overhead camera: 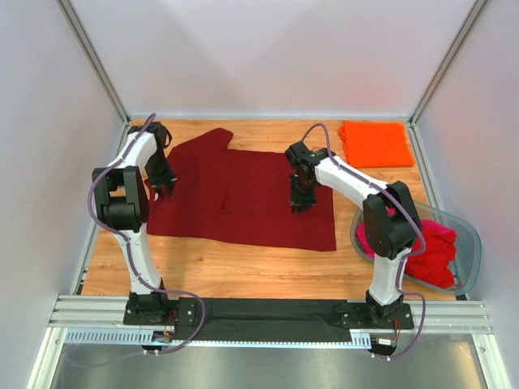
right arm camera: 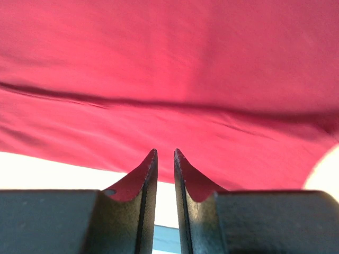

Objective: Fold and stack the t-shirts
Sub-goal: Fold the tshirt

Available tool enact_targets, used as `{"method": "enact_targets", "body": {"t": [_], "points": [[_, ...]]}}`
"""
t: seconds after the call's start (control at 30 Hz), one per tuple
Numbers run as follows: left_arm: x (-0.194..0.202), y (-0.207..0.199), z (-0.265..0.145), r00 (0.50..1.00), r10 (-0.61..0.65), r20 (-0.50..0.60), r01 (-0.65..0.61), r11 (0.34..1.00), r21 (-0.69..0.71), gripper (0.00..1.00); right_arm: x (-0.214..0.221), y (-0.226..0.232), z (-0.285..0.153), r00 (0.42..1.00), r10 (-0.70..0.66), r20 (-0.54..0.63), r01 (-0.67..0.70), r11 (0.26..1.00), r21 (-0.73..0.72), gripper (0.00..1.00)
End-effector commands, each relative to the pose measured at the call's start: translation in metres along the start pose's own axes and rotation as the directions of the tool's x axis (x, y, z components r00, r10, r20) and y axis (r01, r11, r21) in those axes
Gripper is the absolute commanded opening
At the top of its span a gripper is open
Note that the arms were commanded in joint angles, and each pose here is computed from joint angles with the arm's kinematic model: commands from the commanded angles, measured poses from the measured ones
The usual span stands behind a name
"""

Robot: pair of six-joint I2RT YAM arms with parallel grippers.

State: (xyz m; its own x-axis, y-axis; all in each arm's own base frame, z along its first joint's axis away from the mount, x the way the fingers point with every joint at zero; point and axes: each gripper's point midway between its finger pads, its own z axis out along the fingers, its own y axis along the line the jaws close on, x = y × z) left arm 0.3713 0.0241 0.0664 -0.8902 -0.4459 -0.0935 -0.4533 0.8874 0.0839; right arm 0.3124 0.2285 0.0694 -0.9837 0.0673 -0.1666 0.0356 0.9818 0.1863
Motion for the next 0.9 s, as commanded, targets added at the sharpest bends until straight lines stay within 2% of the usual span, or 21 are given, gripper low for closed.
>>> {"method": "enact_targets", "body": {"t": [0.0, 0.27, 0.43, 0.6, 0.87], "points": [[0.025, 0.017, -0.004, 0.995, -0.092, -0.047, 0.089, 0.994, -0.070, 0.30, 0.019, -0.031, -0.007, 0.999, -0.032, -0.027, 0.035, 0.995, 0.090, 0.19], [0.048, 0.052, 0.023, 0.988, -0.121, -0.095, 0.090, 0.954, -0.285, 0.30, 0.045, -0.080, 0.012, 0.999, -0.048, -0.023, 0.053, 0.970, 0.236, 0.16], [0.060, 0.074, 0.033, 0.977, -0.150, -0.150, 0.081, 0.917, -0.390, 0.30, 0.067, -0.101, 0.018, 0.999, -0.031, -0.018, 0.034, 0.961, 0.273, 0.17], [0.075, 0.084, 0.036, 0.971, -0.157, -0.179, 0.066, 0.900, -0.430, 0.30, 0.084, -0.112, 0.025, 0.999, -0.017, -0.037, 0.027, 0.958, 0.286, 0.18], [0.077, 0.091, 0.029, 0.958, -0.205, -0.198, 0.100, 0.894, -0.438, 0.30, 0.076, -0.105, 0.021, 1.000, -0.016, -0.023, 0.022, 0.962, 0.272, 0.19]]}}
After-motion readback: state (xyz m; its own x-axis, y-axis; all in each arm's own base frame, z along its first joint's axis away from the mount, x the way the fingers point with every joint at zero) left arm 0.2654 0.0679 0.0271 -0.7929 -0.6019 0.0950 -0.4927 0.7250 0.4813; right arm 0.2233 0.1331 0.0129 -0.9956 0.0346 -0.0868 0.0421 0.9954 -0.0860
